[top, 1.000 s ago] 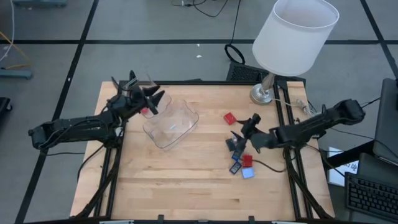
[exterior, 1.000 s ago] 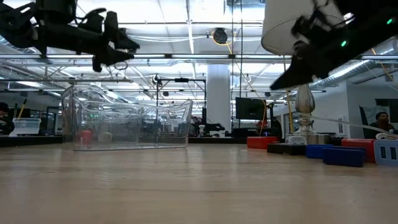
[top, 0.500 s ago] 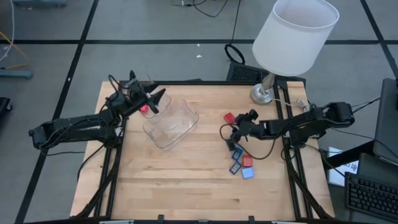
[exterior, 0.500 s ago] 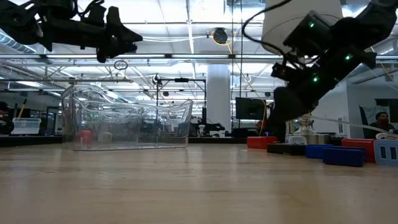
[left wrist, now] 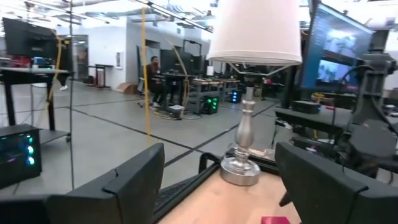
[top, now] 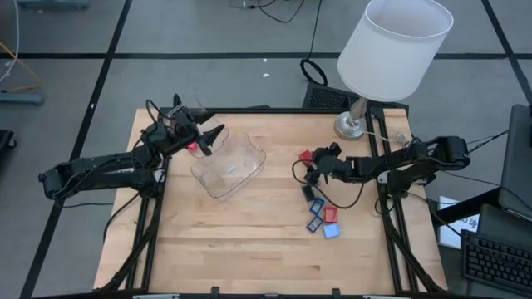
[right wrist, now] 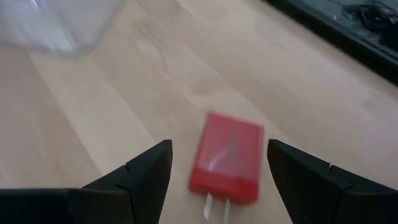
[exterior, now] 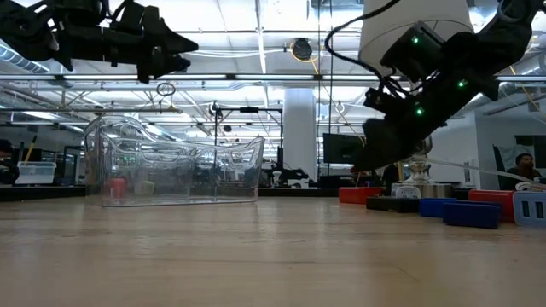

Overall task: Pick & Place Office items
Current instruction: Put the red charger adapter into the top transparent bin

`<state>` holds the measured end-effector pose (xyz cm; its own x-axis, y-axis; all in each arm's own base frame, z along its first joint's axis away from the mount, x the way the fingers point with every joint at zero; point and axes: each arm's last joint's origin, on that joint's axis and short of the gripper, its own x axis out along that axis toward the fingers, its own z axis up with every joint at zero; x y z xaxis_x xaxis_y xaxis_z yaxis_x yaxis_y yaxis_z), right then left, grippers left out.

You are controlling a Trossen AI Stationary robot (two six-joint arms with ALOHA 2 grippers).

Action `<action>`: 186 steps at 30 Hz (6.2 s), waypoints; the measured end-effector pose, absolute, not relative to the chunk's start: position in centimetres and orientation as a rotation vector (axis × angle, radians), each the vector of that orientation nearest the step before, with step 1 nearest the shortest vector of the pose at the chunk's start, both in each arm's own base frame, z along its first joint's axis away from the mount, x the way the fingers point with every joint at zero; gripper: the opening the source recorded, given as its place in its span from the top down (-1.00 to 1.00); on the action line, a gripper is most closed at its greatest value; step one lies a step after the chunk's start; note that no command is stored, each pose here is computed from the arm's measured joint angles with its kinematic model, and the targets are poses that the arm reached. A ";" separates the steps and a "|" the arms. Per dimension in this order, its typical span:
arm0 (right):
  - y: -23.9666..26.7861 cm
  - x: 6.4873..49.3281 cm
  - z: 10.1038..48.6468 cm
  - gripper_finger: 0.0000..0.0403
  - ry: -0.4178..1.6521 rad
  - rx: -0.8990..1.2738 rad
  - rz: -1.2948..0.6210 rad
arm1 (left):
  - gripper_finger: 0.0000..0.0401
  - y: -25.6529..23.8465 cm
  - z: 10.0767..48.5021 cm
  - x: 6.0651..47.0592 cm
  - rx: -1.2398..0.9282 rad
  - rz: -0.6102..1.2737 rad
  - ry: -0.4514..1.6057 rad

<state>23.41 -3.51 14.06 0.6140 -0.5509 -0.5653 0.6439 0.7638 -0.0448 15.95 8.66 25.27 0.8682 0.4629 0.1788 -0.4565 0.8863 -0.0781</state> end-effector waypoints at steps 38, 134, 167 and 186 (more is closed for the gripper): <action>-4.4 23.7 11.7 -0.38 0.672 0.258 -0.700 | -0.55 5.5 24.8 9.3 -0.046 0.506 0.019; -1.8 23.7 18.0 -0.04 0.403 0.137 -0.307 | -0.55 6.8 24.1 11.9 -0.062 0.431 0.072; 1.2 24.5 20.5 -0.06 0.183 0.215 0.270 | -0.55 6.7 24.4 11.9 -0.055 0.401 0.050; 1.9 24.5 21.0 -0.06 0.136 0.190 0.331 | -0.55 6.7 24.4 11.9 -0.083 0.401 0.040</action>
